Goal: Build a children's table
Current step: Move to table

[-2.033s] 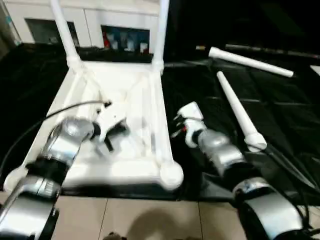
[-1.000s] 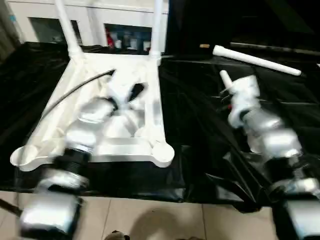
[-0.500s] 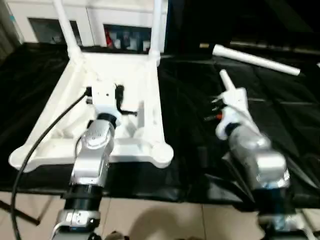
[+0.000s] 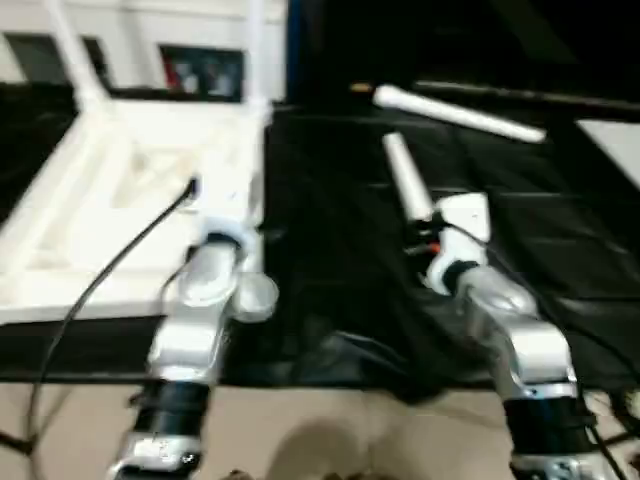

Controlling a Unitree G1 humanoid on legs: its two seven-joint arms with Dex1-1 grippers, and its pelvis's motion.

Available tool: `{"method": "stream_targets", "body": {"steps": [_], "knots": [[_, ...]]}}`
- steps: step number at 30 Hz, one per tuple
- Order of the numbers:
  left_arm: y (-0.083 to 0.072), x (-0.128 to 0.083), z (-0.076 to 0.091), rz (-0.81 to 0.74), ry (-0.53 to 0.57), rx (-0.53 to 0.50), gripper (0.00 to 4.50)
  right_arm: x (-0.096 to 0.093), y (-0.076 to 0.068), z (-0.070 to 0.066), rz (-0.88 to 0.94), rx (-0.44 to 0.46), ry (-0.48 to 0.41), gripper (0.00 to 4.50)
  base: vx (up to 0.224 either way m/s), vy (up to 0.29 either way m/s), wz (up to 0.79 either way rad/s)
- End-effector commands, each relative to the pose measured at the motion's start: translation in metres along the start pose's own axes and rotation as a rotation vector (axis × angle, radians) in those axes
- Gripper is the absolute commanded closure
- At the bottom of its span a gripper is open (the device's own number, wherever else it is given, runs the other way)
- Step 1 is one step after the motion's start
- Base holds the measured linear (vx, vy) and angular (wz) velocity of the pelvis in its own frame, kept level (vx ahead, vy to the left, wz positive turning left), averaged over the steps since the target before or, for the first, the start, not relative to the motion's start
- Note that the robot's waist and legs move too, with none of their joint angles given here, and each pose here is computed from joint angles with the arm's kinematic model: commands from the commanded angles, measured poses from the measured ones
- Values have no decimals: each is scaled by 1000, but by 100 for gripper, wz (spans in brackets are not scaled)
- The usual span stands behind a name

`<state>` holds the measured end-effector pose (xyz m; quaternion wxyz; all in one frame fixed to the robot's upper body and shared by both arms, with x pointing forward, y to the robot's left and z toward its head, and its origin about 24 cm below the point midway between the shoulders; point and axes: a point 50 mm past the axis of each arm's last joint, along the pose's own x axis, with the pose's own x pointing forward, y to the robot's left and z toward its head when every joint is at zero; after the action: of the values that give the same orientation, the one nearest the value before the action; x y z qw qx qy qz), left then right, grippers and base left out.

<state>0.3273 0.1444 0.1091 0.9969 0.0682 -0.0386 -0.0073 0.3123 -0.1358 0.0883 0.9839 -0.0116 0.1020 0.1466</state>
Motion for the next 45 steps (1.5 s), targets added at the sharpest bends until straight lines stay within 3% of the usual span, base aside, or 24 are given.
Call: {"method": "stream_targets", "body": {"steps": [1,7,16,30,31,32,34,39,45], "knots": [[-10,1,3,-49,16,-36,450,-2,-7,0,-31,-19,16,358,-76,-250,-12],[-14,-5,2,-124,7,-25,450,-1,-10,0,-48,-45,34,358,-90,-237,-16],[-19,-10,0,-176,14,0,450,0,-15,0,-53,-34,67,358,-45,5,-10],[-18,-13,-2,-169,26,6,450,4,-11,0,-23,-60,89,358,133,-13,2],[-18,-13,-2,-168,27,8,450,4,-10,1,-8,-23,79,358,179,11,18],[-18,-13,-2,-168,27,8,450,4,-10,1,-8,-23,79,328,140,9,6],[-16,-12,-3,-162,36,14,450,3,-4,5,58,48,56,322,0,0,0],[-13,-11,-5,-152,60,-1,450,4,0,4,94,52,69,282,84,-10,-3],[-9,-11,-12,-145,142,-43,383,10,1,5,113,53,98,230,39,-99,-2]]}}
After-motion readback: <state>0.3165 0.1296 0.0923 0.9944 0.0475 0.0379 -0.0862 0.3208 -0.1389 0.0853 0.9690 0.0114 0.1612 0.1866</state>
